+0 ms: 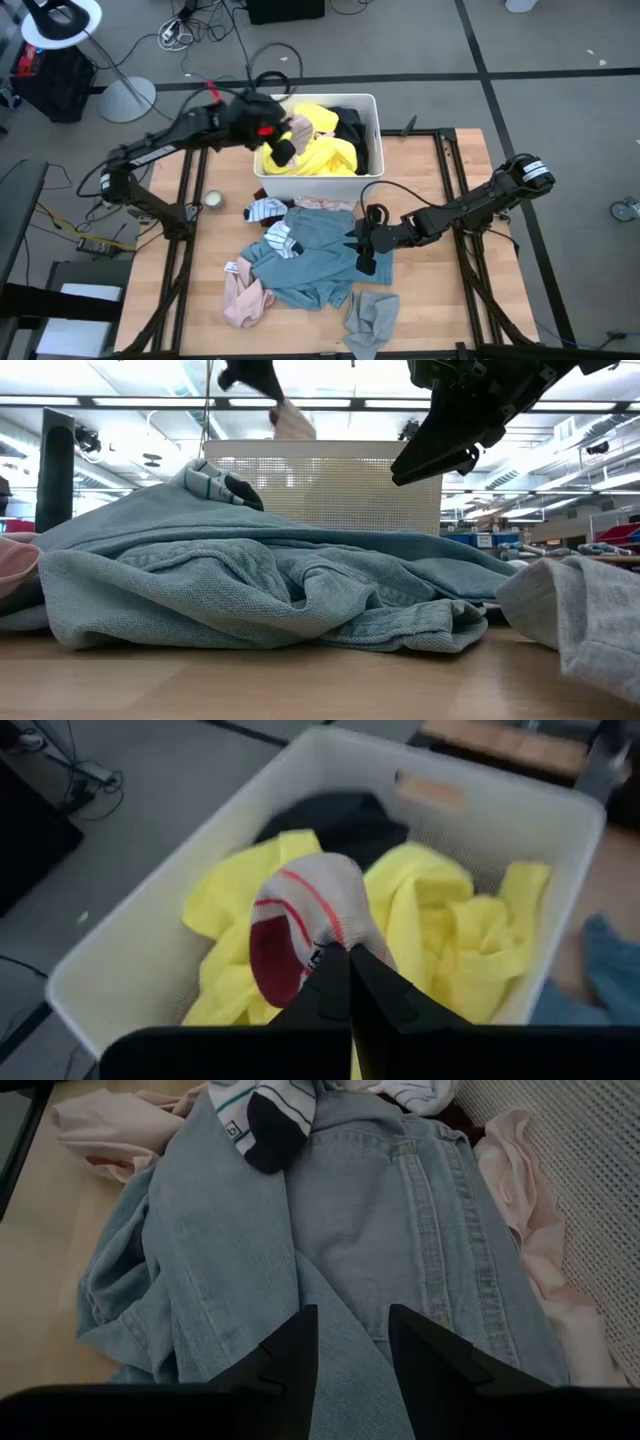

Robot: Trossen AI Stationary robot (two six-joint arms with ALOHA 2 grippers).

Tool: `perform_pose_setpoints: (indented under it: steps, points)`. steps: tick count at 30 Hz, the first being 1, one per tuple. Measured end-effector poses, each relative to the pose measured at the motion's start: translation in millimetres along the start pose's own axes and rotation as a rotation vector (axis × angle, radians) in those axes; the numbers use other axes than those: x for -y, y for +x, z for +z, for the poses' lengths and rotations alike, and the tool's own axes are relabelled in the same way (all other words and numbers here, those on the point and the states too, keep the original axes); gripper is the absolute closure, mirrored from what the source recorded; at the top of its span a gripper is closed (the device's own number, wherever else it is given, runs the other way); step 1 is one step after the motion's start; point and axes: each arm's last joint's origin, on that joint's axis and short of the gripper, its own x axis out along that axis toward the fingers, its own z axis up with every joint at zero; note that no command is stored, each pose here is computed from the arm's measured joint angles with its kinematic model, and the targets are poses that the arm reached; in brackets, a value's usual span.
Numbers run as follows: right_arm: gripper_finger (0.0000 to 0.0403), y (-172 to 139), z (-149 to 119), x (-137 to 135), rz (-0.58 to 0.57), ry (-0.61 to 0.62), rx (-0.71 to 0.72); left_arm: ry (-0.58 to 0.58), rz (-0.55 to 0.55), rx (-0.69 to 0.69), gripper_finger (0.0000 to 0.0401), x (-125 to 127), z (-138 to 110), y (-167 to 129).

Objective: Sort clothes
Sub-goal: Put the red striped sock into the white laundry bin

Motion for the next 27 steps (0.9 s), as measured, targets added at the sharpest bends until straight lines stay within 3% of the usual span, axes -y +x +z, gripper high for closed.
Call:
perform_pose_setpoints:
  steps: [6, 13, 23, 27]
  points:
    - [0.0277, 0.0, -0.1, 0.0, 0.0, -0.001, 0.0, -0.021, 0.031, -0.007, 0.0401, -5.2, -34.0, 37.5]
    - [0.0277, 0.0, -0.2, 0.1, 0.0, -0.009, -0.001, -0.092, 0.054, 0.019, 0.0382, -11.4, -67.8, 60.0]
    - [0.0277, 0.1, -0.5, 0.2, -0.001, -0.011, -0.002, -0.103, 0.07, 0.017, 0.029, -16.9, -67.9, 60.8]
    - [0.0277, 0.1, -0.4, 0.1, -0.001, -0.011, -0.001, -0.1, 0.055, 0.012, 0.0271, -16.9, -60.9, 51.1]
